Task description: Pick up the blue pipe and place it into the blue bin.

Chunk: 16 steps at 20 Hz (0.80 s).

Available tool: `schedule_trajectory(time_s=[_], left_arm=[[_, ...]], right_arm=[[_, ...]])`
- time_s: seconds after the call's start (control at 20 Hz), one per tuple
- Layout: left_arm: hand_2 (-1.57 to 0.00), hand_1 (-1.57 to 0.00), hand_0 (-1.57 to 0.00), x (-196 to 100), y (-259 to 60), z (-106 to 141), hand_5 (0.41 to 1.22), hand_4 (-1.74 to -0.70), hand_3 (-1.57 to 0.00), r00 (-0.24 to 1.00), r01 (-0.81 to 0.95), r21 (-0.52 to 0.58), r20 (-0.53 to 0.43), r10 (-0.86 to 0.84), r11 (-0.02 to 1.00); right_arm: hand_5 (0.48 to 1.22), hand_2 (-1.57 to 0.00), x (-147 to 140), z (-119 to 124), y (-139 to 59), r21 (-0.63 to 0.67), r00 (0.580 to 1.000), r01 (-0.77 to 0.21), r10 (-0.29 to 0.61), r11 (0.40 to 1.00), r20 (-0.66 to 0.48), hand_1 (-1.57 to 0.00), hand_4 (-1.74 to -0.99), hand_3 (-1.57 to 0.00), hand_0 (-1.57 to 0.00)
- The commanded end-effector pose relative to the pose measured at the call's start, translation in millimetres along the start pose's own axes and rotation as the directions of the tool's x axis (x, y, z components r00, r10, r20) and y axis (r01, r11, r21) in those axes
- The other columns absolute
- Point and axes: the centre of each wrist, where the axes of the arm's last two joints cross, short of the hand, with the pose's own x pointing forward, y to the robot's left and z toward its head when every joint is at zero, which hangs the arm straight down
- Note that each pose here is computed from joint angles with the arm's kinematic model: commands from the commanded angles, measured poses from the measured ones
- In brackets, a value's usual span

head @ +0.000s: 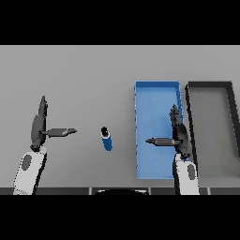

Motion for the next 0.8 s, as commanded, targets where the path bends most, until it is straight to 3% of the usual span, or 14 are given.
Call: schedule_trajectory(time_s=[0.0,0.25,0.3,0.4,0.75], left_arm=[[0.00,0.00,0.00,0.1,-0.6,0.1,0.593,-0.97,0.00,1.000,-0.001,0.000,0.005,0.001,1.000],[0.00,0.00,0.00,1.1,-6.1,-1.1,0.593,-0.97,0.00,1.000,-0.003,-0.003,0.005,0.003,1.000],[0.00,0.00,0.00,-4.8,7.7,7.2,0.593,-0.97,0.00,0.996,0.075,-0.117,0.048,-0.070,0.990],[0.00,0.00,0.00,-11.8,24.9,14.2,0.590,-0.96,0.00,0.986,0.155,-0.223,0.087,-0.139,0.962],[0.00,0.00,0.00,-6.6,33.7,20.9,0.584,-0.98,0.00,0.984,0.159,-0.386,0.131,-0.117,0.909]], right_arm=[[0.629,0.00,0.0,0.0,-0.6,-0.001,1.000,0.000,0.000,1.000,0.000,0.00,-1.205,0.00,0.00],[0.629,0.00,-0.1,-1.8,-5.3,-0.005,1.000,0.003,-0.003,1.000,-0.007,0.00,-1.205,0.00,0.00],[0.629,0.00,4.2,7.6,-19.7,0.022,0.987,-0.138,0.136,0.990,0.083,0.00,-1.205,0.00,0.00],[0.627,0.00,4.8,23.1,-25.7,0.065,0.956,-0.267,0.256,0.961,0.142,0.00,-1.197,0.00,0.00],[0.621,0.00,13.6,28.2,-24.6,0.083,0.944,-0.312,0.299,0.946,0.136,0.00,-1.192,0.00,0.00]])
